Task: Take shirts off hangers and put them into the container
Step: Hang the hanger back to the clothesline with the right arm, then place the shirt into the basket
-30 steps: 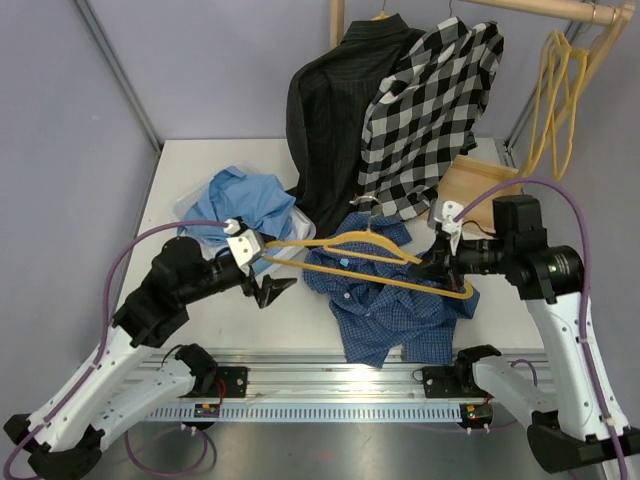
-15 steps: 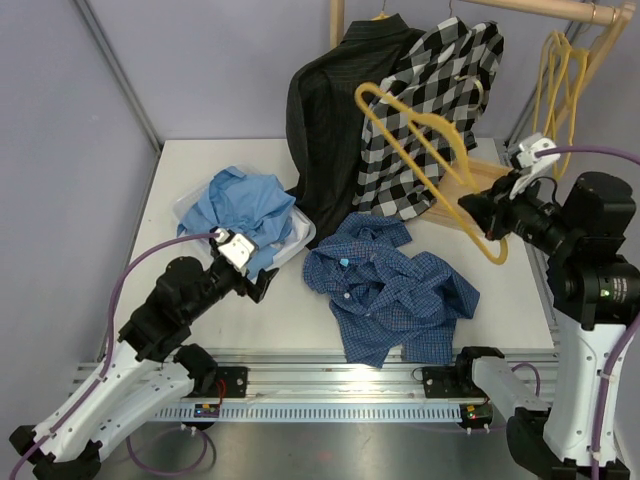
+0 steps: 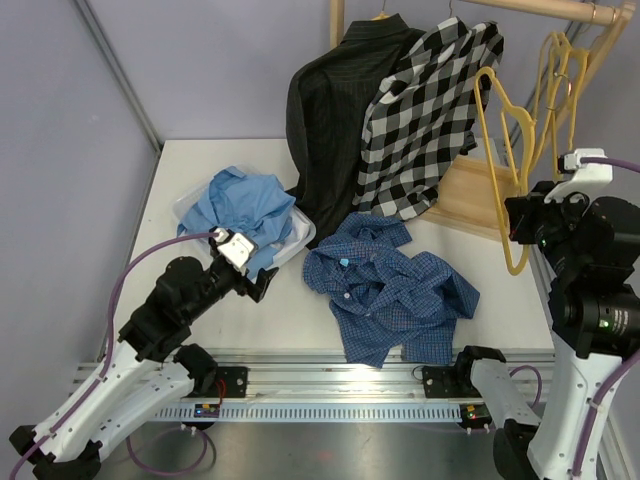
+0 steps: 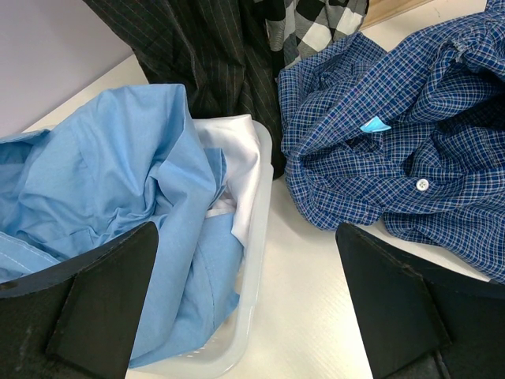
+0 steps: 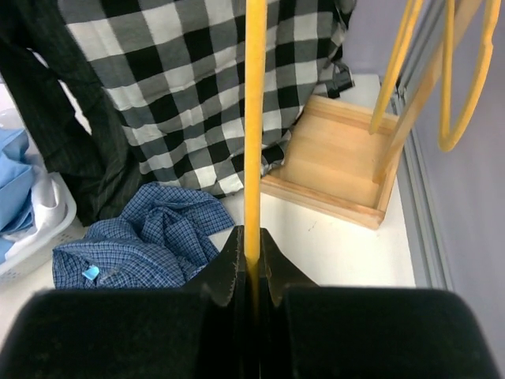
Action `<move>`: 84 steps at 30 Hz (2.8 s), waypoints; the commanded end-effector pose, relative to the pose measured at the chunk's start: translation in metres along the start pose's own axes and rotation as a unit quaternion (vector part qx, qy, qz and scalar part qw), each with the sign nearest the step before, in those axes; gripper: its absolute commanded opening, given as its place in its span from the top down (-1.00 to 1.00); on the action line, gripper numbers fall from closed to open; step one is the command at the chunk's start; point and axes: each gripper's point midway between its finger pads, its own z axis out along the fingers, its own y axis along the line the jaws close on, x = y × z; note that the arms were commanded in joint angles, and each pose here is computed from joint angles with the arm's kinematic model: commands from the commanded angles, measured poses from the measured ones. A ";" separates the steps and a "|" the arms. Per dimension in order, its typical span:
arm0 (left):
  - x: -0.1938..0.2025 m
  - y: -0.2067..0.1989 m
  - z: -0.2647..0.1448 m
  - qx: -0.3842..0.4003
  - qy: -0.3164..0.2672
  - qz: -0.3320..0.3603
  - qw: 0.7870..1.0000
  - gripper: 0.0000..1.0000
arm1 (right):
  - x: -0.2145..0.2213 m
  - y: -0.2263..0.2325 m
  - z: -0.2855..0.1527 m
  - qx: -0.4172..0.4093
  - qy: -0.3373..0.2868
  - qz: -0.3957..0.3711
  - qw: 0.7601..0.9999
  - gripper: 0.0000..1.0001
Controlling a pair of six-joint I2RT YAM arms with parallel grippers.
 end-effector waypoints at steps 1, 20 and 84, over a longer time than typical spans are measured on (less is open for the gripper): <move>-0.016 0.005 0.000 -0.011 -0.029 -0.005 1.000 -0.98 | -0.017 -0.015 0.021 0.035 -0.021 0.029 0.999 1.00; -0.012 0.004 0.004 -0.010 -0.018 -0.006 1.000 -0.98 | -0.061 -0.089 0.151 0.197 -0.040 0.039 0.979 1.00; -0.011 -0.023 0.010 0.066 -0.020 -0.011 0.998 -0.98 | -0.047 -0.060 0.115 0.134 -0.046 -0.082 0.986 -0.99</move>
